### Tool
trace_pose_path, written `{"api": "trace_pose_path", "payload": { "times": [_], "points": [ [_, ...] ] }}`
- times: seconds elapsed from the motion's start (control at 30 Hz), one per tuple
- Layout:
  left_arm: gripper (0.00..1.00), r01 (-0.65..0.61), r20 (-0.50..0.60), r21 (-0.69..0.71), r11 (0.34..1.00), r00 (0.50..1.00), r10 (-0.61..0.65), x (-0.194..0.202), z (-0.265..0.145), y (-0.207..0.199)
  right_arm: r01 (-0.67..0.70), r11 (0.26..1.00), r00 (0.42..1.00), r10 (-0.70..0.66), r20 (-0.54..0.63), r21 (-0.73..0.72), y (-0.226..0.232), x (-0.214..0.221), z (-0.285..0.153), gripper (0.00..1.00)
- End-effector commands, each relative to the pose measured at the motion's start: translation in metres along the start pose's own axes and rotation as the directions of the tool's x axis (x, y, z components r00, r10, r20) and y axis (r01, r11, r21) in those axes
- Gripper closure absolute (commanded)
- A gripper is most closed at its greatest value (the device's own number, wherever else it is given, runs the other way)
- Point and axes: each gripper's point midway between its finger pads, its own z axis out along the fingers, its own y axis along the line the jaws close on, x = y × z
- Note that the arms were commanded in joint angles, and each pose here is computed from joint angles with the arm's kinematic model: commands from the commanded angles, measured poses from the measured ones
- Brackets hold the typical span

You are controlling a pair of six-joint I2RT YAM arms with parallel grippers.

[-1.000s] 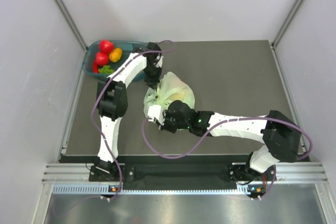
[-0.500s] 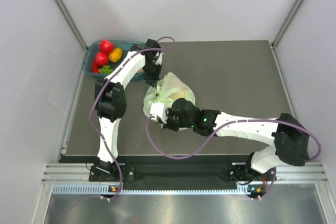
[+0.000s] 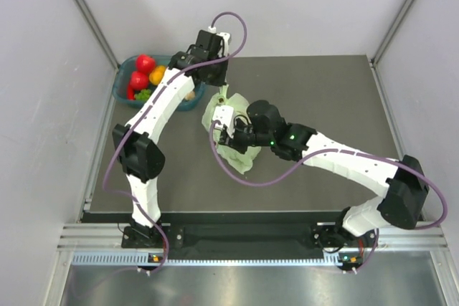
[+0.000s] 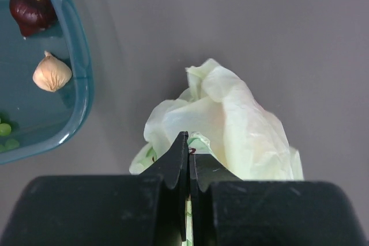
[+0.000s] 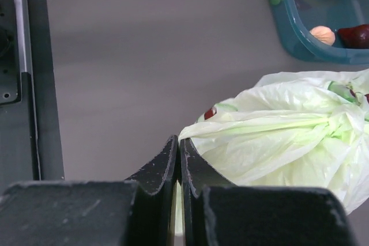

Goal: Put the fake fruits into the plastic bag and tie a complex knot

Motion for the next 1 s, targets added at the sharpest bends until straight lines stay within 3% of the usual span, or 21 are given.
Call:
{"api": "trace_pose_path", "payload": {
  "times": [0.0,0.2,0.47,0.67,0.97],
  "points": [
    [1.0,0.035,0.272,-0.119,0.992,0.962,-0.001,-0.079,0.012,0.029,-0.059,0.965,0.998,0.052,-0.034,-0.254,0.061,0.007,-0.005,1.0],
    [1.0,0.046,0.286,-0.14,0.989,0.958,-0.004,-0.1,0.041,0.046,-0.025,0.928,0.997,-0.004,-0.076,-0.371,0.123,0.031,-0.008,1.0],
    [1.0,0.064,0.249,-0.168,0.984,0.968,-0.021,-0.088,0.061,0.069,-0.003,0.871,0.993,-0.057,-0.108,-0.491,0.185,0.042,-0.012,1.0],
    [1.0,0.068,0.27,-0.191,0.979,0.963,-0.015,-0.095,0.044,0.076,0.005,0.901,0.992,-0.058,-0.109,-0.434,0.168,0.042,-0.014,1.0],
    [1.0,0.107,0.33,-0.236,0.966,0.944,-0.024,-0.103,-0.005,0.085,-0.086,0.972,0.996,0.084,-0.021,-0.22,0.077,0.028,-0.04,1.0]
  ]
}}
